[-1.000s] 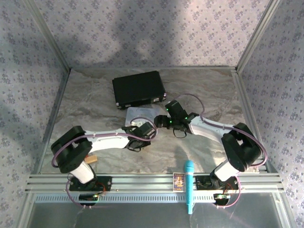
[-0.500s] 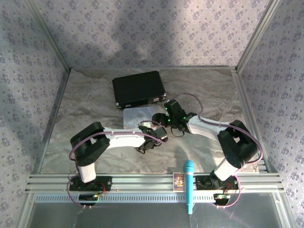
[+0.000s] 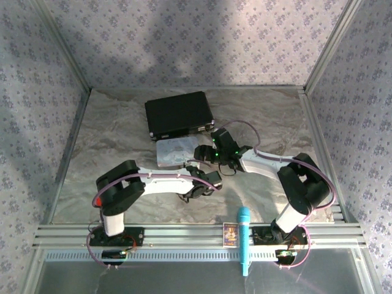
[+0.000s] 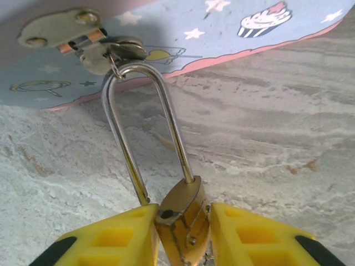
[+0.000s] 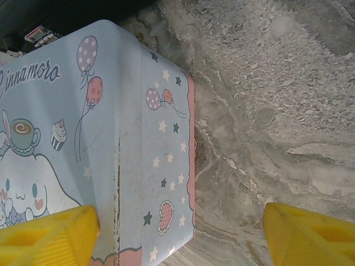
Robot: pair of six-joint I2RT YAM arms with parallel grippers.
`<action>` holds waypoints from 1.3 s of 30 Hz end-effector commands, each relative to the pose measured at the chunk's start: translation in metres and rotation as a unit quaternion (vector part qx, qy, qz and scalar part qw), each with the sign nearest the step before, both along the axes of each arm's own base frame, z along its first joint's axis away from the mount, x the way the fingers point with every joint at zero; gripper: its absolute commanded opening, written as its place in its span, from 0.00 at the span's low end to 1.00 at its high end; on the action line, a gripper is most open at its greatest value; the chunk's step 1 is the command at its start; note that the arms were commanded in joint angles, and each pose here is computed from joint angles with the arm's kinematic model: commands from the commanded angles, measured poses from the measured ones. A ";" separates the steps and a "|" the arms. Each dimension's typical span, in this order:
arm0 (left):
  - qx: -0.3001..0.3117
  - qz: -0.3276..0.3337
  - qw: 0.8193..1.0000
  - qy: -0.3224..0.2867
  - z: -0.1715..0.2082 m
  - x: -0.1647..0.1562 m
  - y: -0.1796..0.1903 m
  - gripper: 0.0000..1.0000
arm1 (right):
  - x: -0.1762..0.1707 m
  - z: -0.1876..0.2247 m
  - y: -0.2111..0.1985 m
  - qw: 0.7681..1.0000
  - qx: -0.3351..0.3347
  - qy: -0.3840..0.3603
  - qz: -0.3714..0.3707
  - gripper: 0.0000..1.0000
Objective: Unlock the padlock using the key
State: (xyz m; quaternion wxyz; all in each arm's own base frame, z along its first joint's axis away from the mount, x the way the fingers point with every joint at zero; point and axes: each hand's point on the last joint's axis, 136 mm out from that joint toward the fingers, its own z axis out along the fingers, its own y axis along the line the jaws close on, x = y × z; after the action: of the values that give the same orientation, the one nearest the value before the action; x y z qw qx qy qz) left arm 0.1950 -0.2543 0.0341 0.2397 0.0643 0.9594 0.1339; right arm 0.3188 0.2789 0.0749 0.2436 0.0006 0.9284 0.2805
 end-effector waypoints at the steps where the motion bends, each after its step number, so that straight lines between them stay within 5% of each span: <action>1: 0.075 0.002 0.997 -0.015 0.010 0.000 0.019 0.26 | -0.031 -0.053 -0.027 0.994 -0.071 0.077 -0.006 0.79; 9: 0.144 -0.027 0.989 -0.028 0.020 0.003 0.017 0.21 | -0.031 -0.058 -0.030 0.994 -0.065 0.082 -0.011 0.79; 21: 0.068 -0.045 0.997 -0.017 0.026 -0.005 -0.009 0.36 | -0.025 -0.043 -0.030 0.996 -0.061 0.066 -0.005 0.82; 27: 0.016 -0.050 0.998 -0.043 0.059 -0.003 -0.009 0.63 | -0.016 -0.010 -0.027 0.998 -0.051 0.019 0.010 0.91; 31: -0.081 -0.061 0.992 -0.078 0.097 -0.001 -0.013 1.00 | -0.008 0.033 -0.035 0.997 -0.062 -0.040 0.008 0.99; 39: -0.223 -0.035 0.972 -0.059 0.118 0.000 0.007 1.00 | -0.031 0.078 -0.044 0.994 -0.076 -0.069 0.045 0.99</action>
State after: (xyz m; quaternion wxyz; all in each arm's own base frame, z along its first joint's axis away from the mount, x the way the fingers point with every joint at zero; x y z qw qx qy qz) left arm 0.1976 -0.2495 0.1612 0.3301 0.0395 0.9413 -0.0588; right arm 0.3041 0.2426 0.1527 0.3075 -0.0507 0.9185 0.2432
